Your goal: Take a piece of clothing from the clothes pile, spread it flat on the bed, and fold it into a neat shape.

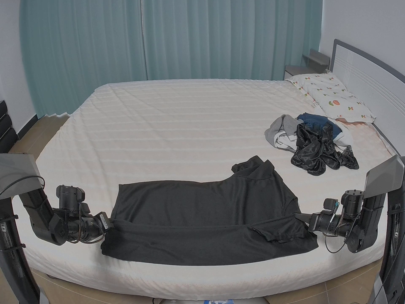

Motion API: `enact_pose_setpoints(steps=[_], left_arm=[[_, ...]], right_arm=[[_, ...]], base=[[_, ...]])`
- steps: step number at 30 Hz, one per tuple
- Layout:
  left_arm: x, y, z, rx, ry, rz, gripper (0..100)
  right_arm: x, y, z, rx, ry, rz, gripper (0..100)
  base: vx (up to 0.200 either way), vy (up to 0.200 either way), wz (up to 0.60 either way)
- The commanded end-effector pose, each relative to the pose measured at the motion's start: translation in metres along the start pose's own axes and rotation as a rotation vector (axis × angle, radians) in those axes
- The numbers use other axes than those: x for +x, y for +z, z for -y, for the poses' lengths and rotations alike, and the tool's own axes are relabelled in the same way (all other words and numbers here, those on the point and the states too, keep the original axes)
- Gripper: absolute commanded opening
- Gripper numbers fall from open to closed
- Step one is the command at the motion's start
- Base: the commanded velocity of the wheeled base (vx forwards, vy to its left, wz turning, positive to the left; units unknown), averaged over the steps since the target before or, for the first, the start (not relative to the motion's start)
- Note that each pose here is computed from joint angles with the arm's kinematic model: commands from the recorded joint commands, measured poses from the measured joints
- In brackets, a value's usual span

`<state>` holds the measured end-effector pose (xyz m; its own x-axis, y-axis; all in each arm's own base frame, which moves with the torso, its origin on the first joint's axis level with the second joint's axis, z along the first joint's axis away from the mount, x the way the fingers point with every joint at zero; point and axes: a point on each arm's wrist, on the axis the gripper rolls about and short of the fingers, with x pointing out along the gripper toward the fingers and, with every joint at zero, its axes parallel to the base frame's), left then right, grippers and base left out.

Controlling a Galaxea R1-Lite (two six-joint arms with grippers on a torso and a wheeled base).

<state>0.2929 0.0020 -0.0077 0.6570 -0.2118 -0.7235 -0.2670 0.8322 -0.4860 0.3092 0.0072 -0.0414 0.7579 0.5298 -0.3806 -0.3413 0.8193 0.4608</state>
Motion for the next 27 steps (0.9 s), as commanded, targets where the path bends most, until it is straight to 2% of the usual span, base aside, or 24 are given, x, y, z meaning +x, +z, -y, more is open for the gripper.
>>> enact_pose_setpoints(steps=[1,10,11,16,21,24,27], left_arm=[[0.011,-0.005,-0.004,-0.008,0.014,-0.029,0],[0.014,-0.002,-0.002,-0.039,0.006,-0.019,0],[0.015,-0.002,-0.002,-0.038,0.007,-0.020,100],[0.014,-0.001,-0.001,-0.042,0.004,-0.019,100],[0.013,-0.001,-0.004,-0.059,0.007,-0.017,100],[0.011,0.002,-0.002,-0.143,-0.021,-0.007,100],[0.008,0.006,0.001,-0.190,-0.057,0.011,100]], right_arm=[[0.013,-0.006,0.004,0.016,0.007,-0.004,0],[0.020,-0.008,0.008,0.022,-0.006,0.002,0],[0.021,-0.008,0.009,0.023,-0.007,0.000,100],[0.021,-0.006,0.008,0.036,-0.003,0.012,100],[0.001,0.024,-0.008,0.155,-0.022,0.104,100],[-0.014,0.046,-0.030,0.269,0.003,0.173,100],[-0.009,0.048,-0.041,0.283,0.033,0.164,100]], base=[[0.000,0.000,0.00],[0.000,0.000,0.00],[0.000,0.000,0.00],[0.000,0.000,0.00],[0.000,0.000,0.00],[0.000,0.000,0.00],[0.000,0.000,0.00]])
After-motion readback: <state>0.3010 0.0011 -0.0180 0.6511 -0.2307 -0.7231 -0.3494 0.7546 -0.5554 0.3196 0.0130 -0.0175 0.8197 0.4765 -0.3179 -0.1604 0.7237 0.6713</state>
